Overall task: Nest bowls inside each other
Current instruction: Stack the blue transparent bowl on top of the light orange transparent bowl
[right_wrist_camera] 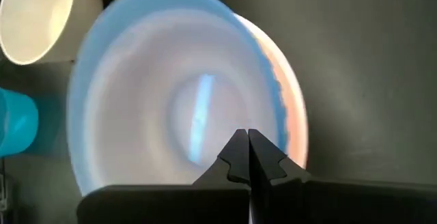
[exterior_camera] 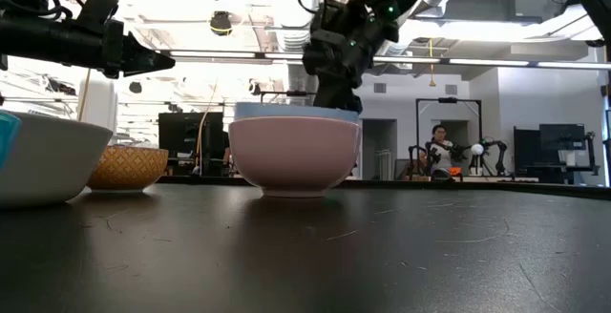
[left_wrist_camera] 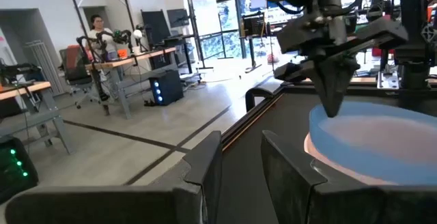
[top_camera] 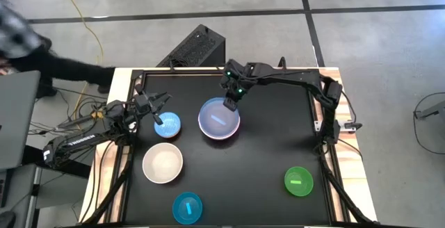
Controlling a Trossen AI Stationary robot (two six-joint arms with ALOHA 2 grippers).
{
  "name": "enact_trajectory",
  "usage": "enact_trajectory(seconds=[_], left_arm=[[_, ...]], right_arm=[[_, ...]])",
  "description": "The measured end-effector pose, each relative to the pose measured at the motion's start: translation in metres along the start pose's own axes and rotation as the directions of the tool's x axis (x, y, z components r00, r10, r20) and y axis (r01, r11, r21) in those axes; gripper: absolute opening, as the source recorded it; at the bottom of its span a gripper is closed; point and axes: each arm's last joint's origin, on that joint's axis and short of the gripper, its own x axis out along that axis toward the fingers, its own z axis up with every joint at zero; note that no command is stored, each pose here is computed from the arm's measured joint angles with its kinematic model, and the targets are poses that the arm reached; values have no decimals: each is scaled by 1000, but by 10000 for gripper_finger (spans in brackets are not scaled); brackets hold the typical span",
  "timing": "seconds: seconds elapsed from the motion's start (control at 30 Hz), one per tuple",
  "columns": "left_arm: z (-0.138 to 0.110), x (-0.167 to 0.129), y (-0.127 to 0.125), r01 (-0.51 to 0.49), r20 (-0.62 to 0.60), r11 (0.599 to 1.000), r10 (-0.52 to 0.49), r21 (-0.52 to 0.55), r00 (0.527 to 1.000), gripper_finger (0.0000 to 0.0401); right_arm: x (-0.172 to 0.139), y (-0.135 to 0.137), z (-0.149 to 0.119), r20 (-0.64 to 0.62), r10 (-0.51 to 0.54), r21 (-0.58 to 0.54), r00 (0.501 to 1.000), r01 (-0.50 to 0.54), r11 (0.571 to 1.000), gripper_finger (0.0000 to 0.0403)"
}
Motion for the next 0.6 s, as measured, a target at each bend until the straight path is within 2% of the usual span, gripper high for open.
enact_trajectory(seconds=[0.17, 0.33, 0.6], left_arm=[[0, 0, 0, 0, 0, 1000, 0, 0, 1000, 94], [0, 0, 0, -5, -1, 1000, 5, 2, 1000, 94], [0, 0, 0, -5, -1, 1000, 5, 10, 1000, 94]], right_arm=[[-1, -5, 3, 41, -1, -1, 999, 1, 1000, 5], [-2, -1, 12, 111, 86, -42, 990, -82, 996, 5], [7, 33, 23, 231, 179, -166, 956, -143, 976, 5]])
